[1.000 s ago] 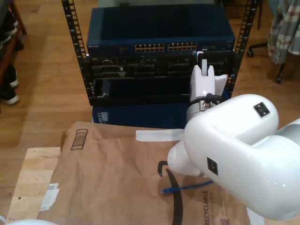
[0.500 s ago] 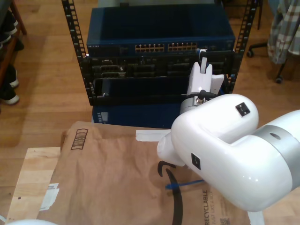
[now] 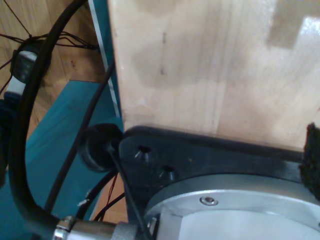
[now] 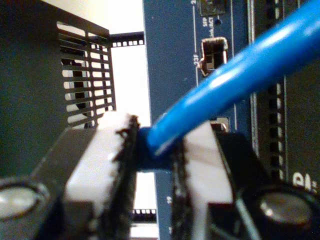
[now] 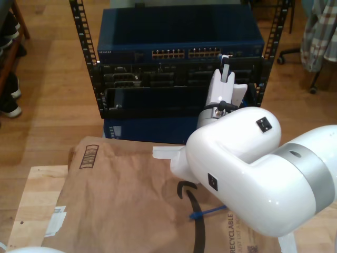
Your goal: Grab the cable and plug it in
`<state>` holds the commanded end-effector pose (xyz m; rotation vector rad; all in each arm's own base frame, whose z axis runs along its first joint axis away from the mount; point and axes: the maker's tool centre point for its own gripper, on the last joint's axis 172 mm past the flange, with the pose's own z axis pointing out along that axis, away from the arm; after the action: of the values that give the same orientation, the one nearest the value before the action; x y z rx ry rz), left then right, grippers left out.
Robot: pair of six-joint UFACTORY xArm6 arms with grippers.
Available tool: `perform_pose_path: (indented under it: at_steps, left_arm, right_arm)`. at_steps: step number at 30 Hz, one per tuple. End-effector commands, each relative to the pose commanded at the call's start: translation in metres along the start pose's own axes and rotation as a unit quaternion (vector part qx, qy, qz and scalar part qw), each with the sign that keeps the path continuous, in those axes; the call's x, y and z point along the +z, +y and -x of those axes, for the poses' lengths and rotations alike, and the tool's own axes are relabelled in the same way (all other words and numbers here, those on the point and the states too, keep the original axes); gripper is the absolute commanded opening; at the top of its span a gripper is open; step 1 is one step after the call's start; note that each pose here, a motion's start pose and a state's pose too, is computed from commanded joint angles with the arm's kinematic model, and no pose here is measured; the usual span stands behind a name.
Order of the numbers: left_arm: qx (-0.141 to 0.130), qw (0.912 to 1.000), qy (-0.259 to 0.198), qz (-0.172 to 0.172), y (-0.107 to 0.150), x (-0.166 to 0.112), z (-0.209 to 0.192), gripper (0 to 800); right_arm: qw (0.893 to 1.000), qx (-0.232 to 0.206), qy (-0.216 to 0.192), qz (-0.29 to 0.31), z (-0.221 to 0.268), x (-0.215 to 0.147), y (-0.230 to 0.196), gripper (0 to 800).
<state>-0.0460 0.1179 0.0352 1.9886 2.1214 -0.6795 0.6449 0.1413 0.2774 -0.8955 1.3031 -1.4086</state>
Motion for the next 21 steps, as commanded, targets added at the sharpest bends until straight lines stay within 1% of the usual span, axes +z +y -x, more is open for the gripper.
perform_pose_path:
  at_steps: [8, 21]
  left_arm:
    - [0.0, 1.0, 0.0, 0.0, 0.0, 0.0, 0.0, 799]
    - [0.0, 1.0, 0.0, 0.0, 0.0, 0.0, 0.0, 799]
  right_arm:
    - [1.0, 0.007, 0.008, -0.004, 0.0011, 0.0038, 0.001, 0]
    - [1.0, -0.015, 0.018, -0.007, 0.0058, 0.0063, 0.0056, 0]
